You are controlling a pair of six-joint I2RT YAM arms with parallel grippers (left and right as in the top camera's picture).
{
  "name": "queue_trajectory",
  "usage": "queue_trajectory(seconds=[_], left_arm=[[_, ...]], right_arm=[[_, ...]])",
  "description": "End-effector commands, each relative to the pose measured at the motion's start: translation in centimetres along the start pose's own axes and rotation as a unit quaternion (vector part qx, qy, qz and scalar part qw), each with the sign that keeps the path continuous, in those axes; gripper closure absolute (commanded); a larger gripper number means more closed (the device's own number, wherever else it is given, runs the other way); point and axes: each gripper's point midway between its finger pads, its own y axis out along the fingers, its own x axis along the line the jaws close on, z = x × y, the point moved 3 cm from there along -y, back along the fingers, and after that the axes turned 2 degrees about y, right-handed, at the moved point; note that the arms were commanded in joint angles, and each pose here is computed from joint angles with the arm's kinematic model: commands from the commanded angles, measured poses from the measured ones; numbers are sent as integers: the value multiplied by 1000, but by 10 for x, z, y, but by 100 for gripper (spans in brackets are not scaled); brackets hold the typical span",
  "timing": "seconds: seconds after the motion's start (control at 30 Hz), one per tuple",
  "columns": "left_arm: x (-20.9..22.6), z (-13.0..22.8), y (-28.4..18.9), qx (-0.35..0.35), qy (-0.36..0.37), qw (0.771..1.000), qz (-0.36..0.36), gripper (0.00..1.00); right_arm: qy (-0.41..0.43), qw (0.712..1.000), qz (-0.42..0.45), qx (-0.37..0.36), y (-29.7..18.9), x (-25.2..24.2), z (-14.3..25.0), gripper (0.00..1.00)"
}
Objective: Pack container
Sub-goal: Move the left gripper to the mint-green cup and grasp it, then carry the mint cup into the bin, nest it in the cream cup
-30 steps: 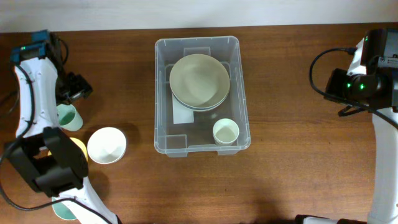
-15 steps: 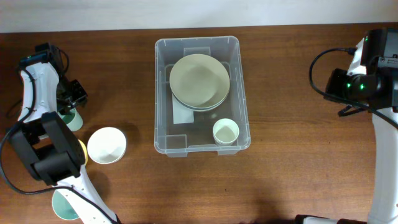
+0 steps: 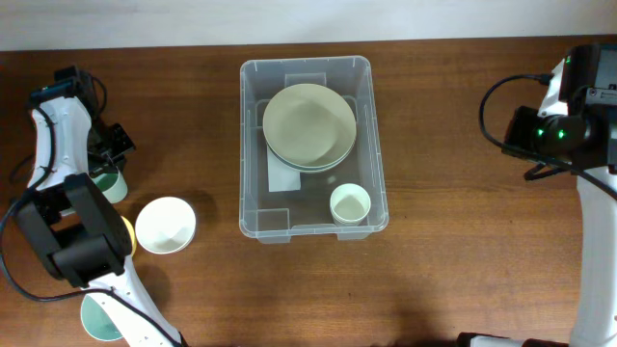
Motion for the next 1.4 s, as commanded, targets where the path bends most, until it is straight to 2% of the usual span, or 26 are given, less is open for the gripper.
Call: queue_trajectory(seconds=[0.0,0.13,0.23,0.3,0.47,0.67,0.9,1.17,1.37], left_arm=[[-5,0,-23,-22,5,1000,12,99],[-34,9,-100,-101,33,992,70,100],[-65,34,-156,-154,75,978,120,100],[-98,66,-195,-191,127,962,146,100],[-164,135,-227,-203,227,934,188,100],[-241,228,-231,-176,338,897,222,99],[-296,327,-206,-132,461,850,216,100],[-311,360,-168,-58,487,849,197,99],[-311,366,-156,-30,491,850,190,100]], right_arm=[[7,1000,4,0,1,-2,0,55],[7,1000,4,1,1,-3,0,55],[7,1000,4,1,1,-3,0,55],[7,1000,5,1,1,-3,0,55],[7,1000,6,6,2,-3,1,55],[7,1000,6,8,3,-3,1,55],[6,1000,7,11,4,-3,2,55],[6,1000,7,13,4,-3,2,55],[6,1000,7,13,4,-3,2,55]])
